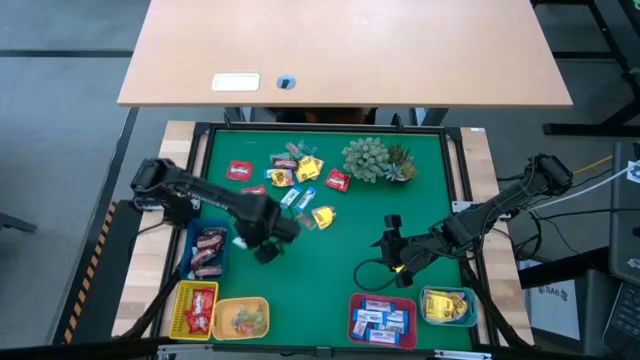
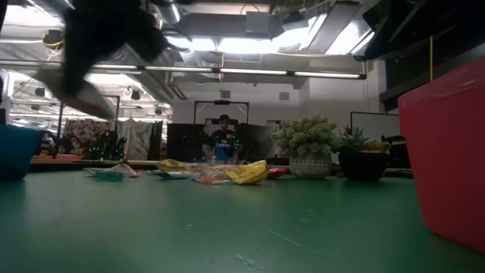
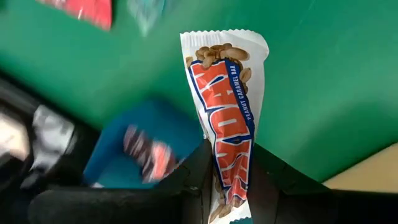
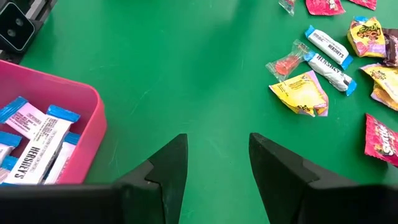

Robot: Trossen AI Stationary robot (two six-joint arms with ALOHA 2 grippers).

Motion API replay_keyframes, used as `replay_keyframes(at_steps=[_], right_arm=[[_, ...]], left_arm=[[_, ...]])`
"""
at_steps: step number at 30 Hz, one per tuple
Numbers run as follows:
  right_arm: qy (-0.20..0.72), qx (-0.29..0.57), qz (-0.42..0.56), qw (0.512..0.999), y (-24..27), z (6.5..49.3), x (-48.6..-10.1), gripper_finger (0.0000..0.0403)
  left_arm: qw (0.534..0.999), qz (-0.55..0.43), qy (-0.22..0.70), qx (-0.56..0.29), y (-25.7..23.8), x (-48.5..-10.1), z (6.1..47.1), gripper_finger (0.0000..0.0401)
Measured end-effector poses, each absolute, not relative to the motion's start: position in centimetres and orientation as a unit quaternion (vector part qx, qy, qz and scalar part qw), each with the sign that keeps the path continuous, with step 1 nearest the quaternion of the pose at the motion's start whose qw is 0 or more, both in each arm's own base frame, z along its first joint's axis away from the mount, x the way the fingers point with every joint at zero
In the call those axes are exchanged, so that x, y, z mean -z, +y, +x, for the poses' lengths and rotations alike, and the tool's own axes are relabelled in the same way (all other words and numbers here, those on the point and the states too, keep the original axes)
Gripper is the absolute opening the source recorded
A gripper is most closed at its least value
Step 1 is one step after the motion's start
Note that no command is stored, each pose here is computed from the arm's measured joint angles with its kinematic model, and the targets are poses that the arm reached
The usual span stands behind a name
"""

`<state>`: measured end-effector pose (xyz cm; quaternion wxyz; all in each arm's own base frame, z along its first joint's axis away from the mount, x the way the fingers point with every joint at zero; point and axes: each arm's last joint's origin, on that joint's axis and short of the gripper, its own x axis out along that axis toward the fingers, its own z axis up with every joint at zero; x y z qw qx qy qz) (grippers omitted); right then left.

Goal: Sort candy
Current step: Put the white chocolate into the blue bin

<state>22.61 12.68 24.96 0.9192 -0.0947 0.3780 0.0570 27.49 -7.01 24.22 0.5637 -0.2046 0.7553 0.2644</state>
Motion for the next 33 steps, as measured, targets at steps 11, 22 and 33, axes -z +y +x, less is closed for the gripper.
replay_keyframes(at_steps=[11,22,33], right_arm=[[0.379,-0.049,-0.074,0.921,12.7,22.6,-24.9,0.017],[0.378,-0.042,-0.056,0.923,12.7,22.7,-25.0,0.017],[0.371,-0.043,-0.052,0.926,12.8,22.8,-25.1,0.017]], left_arm=[[0.565,-0.12,0.773,-0.263,-13.4,-24.6,23.8,0.0064],[0.556,-0.084,0.771,-0.299,-17.2,-23.1,19.5,0.0064],[0.509,-0.061,0.782,-0.353,-14.9,-20.6,16.2,0.0064]])
